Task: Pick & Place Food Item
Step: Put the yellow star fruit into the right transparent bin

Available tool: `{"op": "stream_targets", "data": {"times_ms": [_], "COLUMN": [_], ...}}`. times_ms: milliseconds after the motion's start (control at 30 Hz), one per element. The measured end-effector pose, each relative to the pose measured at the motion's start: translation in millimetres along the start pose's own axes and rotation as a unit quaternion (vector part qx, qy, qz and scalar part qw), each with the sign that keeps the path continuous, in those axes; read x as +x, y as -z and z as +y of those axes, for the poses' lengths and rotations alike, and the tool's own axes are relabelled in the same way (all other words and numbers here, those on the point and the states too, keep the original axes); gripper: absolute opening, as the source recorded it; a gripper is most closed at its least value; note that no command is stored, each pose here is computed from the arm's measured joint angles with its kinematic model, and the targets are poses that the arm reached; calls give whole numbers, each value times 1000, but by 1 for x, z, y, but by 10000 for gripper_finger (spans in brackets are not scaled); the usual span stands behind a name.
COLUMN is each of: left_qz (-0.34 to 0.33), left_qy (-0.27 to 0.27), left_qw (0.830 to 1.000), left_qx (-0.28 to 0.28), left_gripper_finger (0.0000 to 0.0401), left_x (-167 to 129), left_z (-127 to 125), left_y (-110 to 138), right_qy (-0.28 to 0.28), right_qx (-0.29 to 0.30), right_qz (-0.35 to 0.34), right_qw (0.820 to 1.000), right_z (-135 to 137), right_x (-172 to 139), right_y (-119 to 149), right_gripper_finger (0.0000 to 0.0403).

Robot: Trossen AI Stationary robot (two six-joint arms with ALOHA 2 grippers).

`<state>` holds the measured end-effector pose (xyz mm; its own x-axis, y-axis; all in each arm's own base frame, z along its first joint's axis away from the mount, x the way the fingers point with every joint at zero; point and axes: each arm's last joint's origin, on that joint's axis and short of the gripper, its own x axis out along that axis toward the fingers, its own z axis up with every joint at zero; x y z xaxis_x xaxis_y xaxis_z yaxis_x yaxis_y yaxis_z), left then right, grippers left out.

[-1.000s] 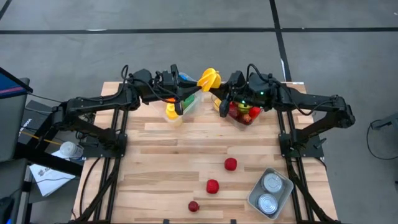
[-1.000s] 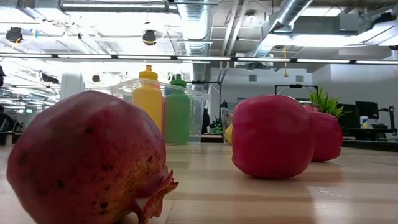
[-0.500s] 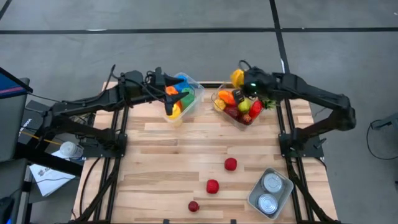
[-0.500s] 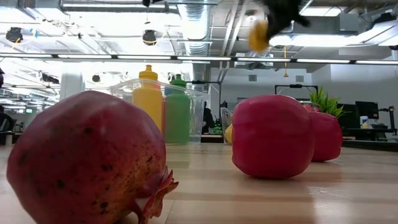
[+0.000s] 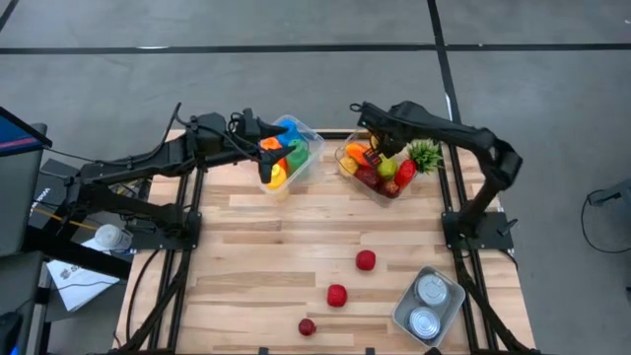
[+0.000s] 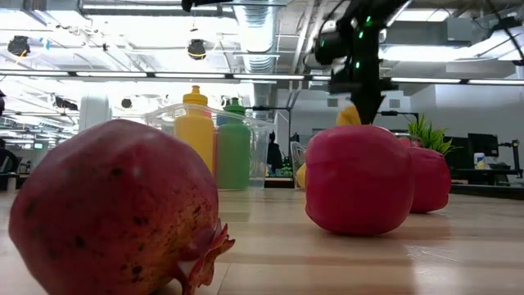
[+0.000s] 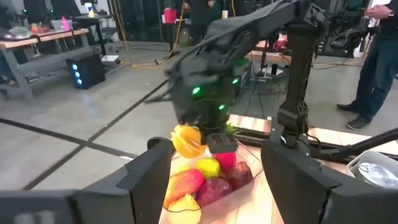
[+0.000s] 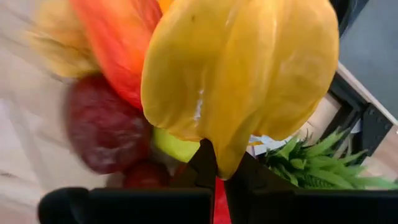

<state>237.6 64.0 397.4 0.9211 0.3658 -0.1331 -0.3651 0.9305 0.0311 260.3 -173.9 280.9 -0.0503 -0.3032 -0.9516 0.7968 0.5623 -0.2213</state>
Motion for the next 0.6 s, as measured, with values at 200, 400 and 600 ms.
{"op": "stream_targets", "data": {"times_ms": [200,400,600], "left_qz": [9,9,9], "left_qy": [0,-1,-1], "left_qw": [1000,1000,1000], "left_qx": [-1,-1,-1], "left_gripper_finger": [230,237,238], "left_x": [0,0,0], "left_z": [0,0,0], "left_y": [2,2,2], "right_qy": [24,27,44], "right_qx": [-24,-63,-63], "right_qz": [72,110,98], "right_qw": [997,992,992], "right_z": [1,9,9], "right_x": [33,31,28], "right_y": [-7,2,3], "right_gripper_finger": [5,15,31]}}
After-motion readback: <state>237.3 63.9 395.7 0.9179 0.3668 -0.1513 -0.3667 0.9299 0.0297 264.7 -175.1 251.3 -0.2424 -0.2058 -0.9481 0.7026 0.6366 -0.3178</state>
